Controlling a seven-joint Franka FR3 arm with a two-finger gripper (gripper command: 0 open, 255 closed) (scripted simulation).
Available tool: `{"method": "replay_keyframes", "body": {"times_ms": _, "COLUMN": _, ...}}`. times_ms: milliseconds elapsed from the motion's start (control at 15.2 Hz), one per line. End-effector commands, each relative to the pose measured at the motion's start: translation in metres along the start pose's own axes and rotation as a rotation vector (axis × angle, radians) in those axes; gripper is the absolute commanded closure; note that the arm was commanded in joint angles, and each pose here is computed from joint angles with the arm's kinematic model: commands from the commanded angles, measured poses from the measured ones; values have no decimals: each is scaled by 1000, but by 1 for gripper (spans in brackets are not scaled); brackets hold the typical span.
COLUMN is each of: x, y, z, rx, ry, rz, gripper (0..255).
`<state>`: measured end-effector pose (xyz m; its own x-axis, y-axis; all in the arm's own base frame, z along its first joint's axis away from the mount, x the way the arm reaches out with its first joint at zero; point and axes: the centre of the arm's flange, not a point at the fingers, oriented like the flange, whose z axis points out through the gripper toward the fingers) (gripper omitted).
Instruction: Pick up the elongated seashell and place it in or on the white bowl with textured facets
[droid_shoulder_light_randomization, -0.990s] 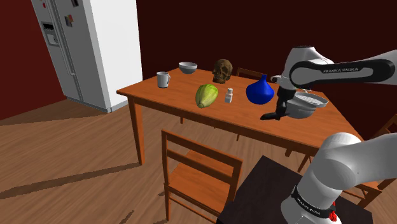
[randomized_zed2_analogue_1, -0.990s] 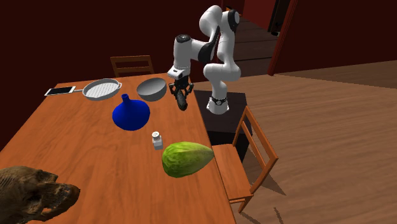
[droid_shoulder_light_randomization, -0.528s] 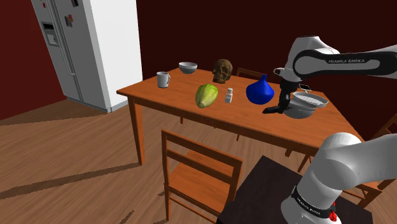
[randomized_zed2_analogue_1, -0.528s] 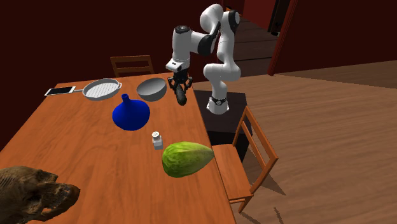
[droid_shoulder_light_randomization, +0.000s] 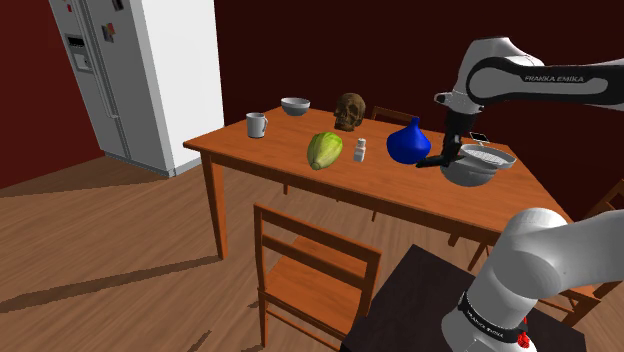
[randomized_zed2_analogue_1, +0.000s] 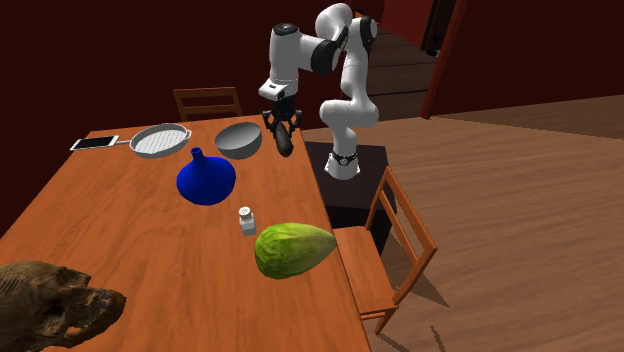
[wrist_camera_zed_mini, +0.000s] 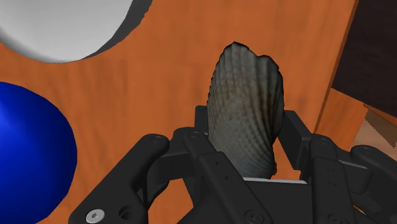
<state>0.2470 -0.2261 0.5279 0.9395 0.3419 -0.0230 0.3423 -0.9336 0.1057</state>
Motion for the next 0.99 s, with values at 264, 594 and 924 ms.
{"method": "replay_keyframes", "body": {"times_ms": 264, "x": 0, "y": 3, "z": -31, "rx": 0, "ry": 0, "rz": 0, "gripper": 255}}
{"method": "replay_keyframes", "body": {"times_ms": 594, "x": 0, "y": 6, "z": -53, "rx": 0, "ry": 0, "rz": 0, "gripper": 255}}
{"method": "replay_keyframes", "body": {"times_ms": 924, "x": -41, "y": 58, "z": -47, "rx": 0, "ry": 0, "rz": 0, "gripper": 255}}
